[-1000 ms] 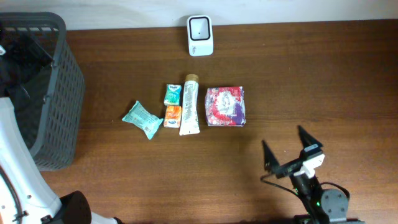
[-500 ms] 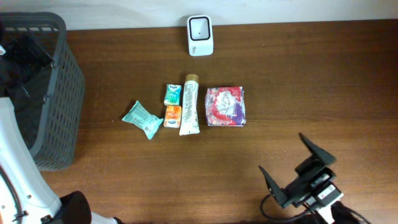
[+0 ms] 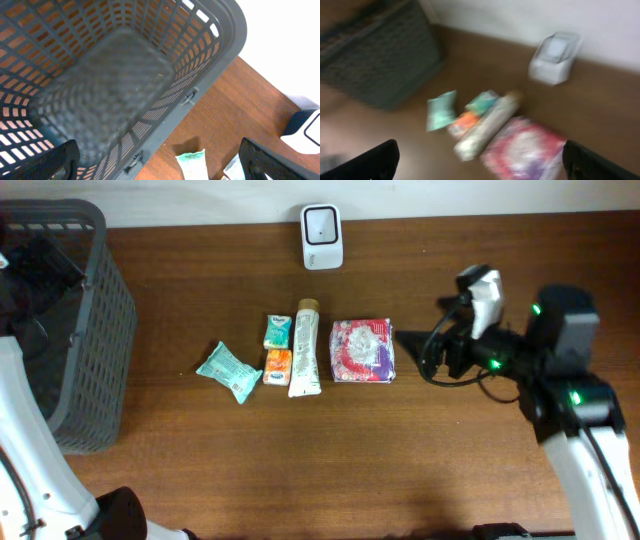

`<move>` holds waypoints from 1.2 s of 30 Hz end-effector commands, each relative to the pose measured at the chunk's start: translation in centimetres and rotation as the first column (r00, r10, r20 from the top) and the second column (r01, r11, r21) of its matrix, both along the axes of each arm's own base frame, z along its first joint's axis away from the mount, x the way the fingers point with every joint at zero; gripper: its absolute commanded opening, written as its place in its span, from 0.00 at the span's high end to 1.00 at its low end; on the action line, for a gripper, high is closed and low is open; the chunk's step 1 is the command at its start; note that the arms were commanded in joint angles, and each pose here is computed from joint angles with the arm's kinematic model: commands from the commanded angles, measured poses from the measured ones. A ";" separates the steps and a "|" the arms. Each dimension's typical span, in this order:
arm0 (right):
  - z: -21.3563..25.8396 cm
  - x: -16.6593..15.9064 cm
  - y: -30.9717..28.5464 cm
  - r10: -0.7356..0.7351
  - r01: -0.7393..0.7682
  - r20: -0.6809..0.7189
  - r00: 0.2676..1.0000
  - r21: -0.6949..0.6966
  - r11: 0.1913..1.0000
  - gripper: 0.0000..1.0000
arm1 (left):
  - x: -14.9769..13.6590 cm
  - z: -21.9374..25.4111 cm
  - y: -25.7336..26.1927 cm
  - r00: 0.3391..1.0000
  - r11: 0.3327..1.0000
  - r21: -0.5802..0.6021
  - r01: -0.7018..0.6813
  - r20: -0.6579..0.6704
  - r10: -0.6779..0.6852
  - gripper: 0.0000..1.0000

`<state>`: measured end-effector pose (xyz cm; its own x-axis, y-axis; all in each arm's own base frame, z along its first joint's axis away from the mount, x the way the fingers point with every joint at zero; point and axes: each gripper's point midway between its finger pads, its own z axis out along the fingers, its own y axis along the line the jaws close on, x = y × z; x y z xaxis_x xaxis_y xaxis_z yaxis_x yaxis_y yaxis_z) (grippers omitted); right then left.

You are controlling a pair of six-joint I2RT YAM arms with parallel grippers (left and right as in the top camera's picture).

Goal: Scan the item barcode
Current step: 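Reach the right gripper to the red-purple pack and grasp it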

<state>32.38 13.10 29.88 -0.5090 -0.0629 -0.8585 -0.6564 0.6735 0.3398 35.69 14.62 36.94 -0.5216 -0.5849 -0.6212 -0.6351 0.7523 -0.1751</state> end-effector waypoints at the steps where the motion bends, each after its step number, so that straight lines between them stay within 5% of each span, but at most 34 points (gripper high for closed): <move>1: -1.5 -0.2 2.4 0.171 -0.138 -0.177 0.969 0.184 0.973 0.01 | -0.1 0.3 0.3 1.000 1.000 0.021 0.002 0.002 -0.002 0.01; 4: -6.9 3.8 0.9 0.001 0.046 -0.358 0.934 0.122 0.991 0.01 | -0.1 0.3 0.3 1.000 1.000 0.021 0.002 0.002 -0.002 0.01; 5: -9.9 5.4 -1.0 -0.185 0.235 -0.487 0.853 0.044 0.971 0.01 | -0.1 0.3 0.3 1.000 1.000 0.021 0.002 0.002 -0.002 0.01; 7: -13.6 6.6 -2.5 -0.308 0.345 -0.572 0.760 -0.046 0.937 0.01 | -0.1 0.3 0.3 1.000 1.000 0.021 0.002 0.002 -0.002 0.01; 18: -22.7 7.8 -3.4 -0.374 0.347 -0.673 0.638 -0.182 0.920 0.01 | -0.1 0.3 0.3 1.000 1.000 0.021 0.002 0.002 -0.002 0.01; 27: -26.9 7.7 0.0 -0.134 0.195 -0.744 0.655 -0.004 0.981 0.00 | -0.1 0.3 0.3 1.000 1.000 0.021 0.002 0.002 -0.002 0.01; 29: -27.8 7.6 0.0 -0.129 0.193 -0.759 0.638 -0.004 0.981 0.08 | -0.1 0.3 0.3 1.000 1.000 0.021 0.002 0.002 -0.002 0.01; 32: -29.1 7.4 0.1 -0.129 0.191 -0.775 0.618 -0.010 0.981 0.34 | -0.1 0.3 0.3 1.000 1.000 0.021 0.002 0.002 -0.002 0.01; 36: -29.3 7.2 1.2 -0.112 0.165 -0.770 0.628 -0.009 0.986 0.36 | -0.1 0.3 0.3 1.000 1.000 0.021 0.002 0.002 -0.002 0.01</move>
